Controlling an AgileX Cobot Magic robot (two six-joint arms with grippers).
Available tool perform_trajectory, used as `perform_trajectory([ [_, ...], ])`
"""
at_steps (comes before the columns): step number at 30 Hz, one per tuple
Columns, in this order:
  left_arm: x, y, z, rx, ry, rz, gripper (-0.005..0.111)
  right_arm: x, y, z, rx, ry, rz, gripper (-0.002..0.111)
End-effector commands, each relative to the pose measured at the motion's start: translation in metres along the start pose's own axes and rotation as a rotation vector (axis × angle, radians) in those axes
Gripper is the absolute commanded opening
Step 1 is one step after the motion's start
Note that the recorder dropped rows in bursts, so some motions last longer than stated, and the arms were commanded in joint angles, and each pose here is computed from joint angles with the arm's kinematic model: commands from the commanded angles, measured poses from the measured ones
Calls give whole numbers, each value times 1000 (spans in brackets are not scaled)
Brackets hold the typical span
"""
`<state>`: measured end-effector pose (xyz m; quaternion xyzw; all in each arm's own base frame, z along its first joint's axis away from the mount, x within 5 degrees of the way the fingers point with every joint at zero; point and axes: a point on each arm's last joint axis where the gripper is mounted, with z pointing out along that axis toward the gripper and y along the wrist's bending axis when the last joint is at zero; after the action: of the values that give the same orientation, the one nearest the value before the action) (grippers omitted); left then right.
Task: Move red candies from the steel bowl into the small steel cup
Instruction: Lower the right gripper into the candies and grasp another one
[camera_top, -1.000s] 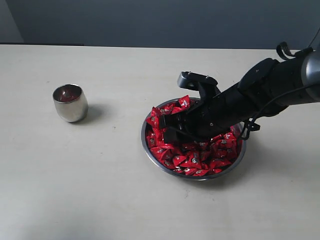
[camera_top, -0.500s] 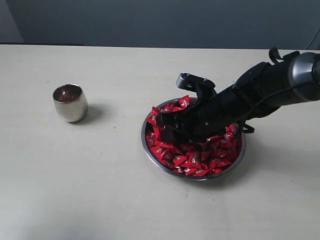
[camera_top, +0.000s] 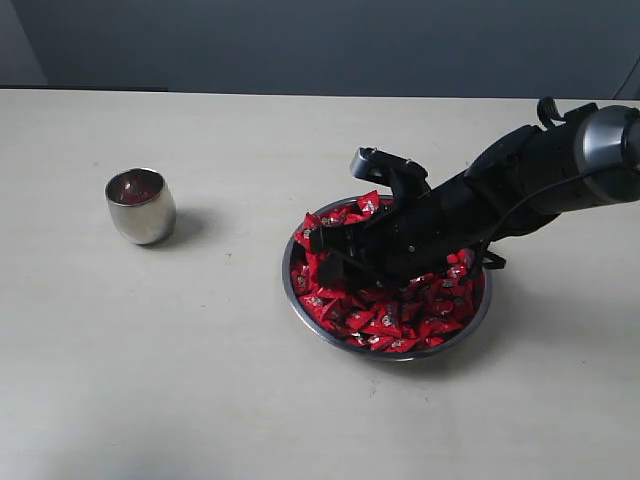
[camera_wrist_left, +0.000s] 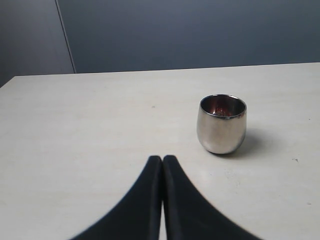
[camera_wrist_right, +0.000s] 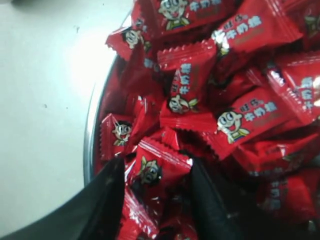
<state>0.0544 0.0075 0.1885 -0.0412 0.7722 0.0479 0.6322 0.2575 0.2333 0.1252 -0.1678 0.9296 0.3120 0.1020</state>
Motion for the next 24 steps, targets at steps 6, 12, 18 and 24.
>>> perform_trajectory([
  [6,1,0,0,0,0,-3,0,2,2,0,-23,21,-9,42],
  [12,1,0,0,0,0,-3,0,2,3,0,-29,27,-7,42],
  [18,1,0,0,0,0,-3,0,8,12,8,-18,35,-40,42],
  [24,1,0,0,0,0,-3,0,14,11,21,1,56,-35,42],
])
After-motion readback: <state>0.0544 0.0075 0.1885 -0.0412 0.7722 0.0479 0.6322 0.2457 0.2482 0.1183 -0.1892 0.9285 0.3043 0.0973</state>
